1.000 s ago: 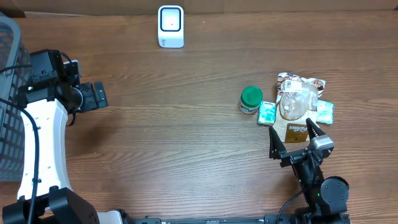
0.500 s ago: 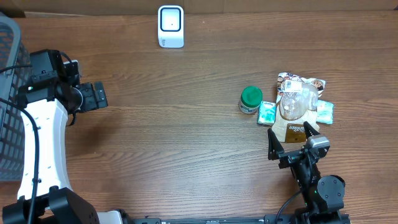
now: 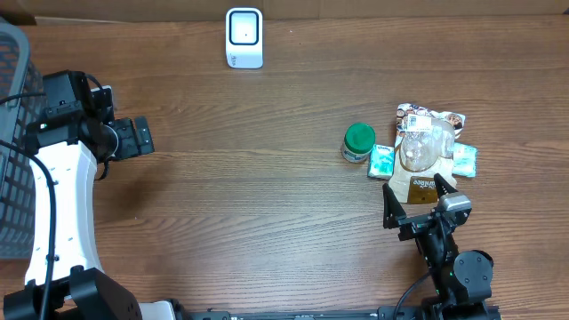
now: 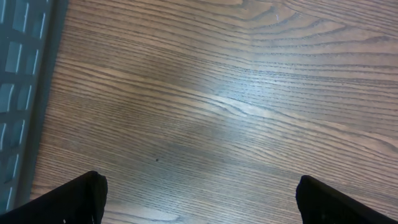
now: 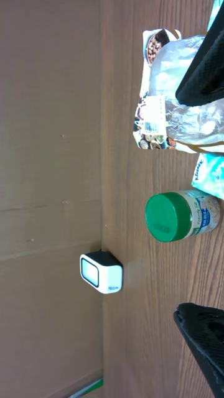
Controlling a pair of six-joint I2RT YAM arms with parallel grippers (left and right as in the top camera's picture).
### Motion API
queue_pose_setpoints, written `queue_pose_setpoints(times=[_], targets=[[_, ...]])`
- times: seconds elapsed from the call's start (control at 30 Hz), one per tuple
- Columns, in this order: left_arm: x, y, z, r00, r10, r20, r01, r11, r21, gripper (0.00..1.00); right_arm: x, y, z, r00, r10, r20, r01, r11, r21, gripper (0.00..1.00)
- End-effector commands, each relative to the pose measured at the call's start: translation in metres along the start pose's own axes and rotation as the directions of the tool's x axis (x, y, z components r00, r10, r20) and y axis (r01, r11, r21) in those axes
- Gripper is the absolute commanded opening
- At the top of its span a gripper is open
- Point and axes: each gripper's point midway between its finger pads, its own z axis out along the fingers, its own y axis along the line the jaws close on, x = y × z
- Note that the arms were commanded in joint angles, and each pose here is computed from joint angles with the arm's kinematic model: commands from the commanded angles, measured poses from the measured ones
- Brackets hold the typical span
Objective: Scan the item barcode
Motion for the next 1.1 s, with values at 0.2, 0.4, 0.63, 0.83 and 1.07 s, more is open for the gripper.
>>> queue_pose_setpoints(times=[0.2,0.4,0.63,0.83,1.07], targets=[[-0.003,-0.001,-0.002,1.0,-0.006,0.008,0.006,1.0,0.007,0.99,0.001,-0.003,0.0,1.0,0.004,0.008,-0.004,1.0,0.016,1.0],[-0.005,-0.002,-0.009,1.0,-0.005,0.031,0.005,1.0,0.007,1.0,0.001,-0.003,0.0,1.0,0.004,0.009,-0.004,1.0,0.016,1.0],[-0.014,-0.003,-0.071,0.977,-0.001,0.212,-0.001,1.0,0.007,1.0,0.001,-0.003,0.0,1.0,0.004,0.008,-0.004,1.0,0.016,1.0],[-0.012,-0.013,-0.126,0.914,0.071,0.399,-0.058,0.997,-0.043,0.99,0.001,-0.003,0.0,1.0,0.004,0.009,-0.004,1.0,0.016,1.0],[-0.001,-0.041,-0.164,0.641,0.066,0.764,-0.141,0.99,0.033,1.0,0.001,-0.003,0.0,1.0,0.004,0.008,-0.004,1.0,0.016,1.0]])
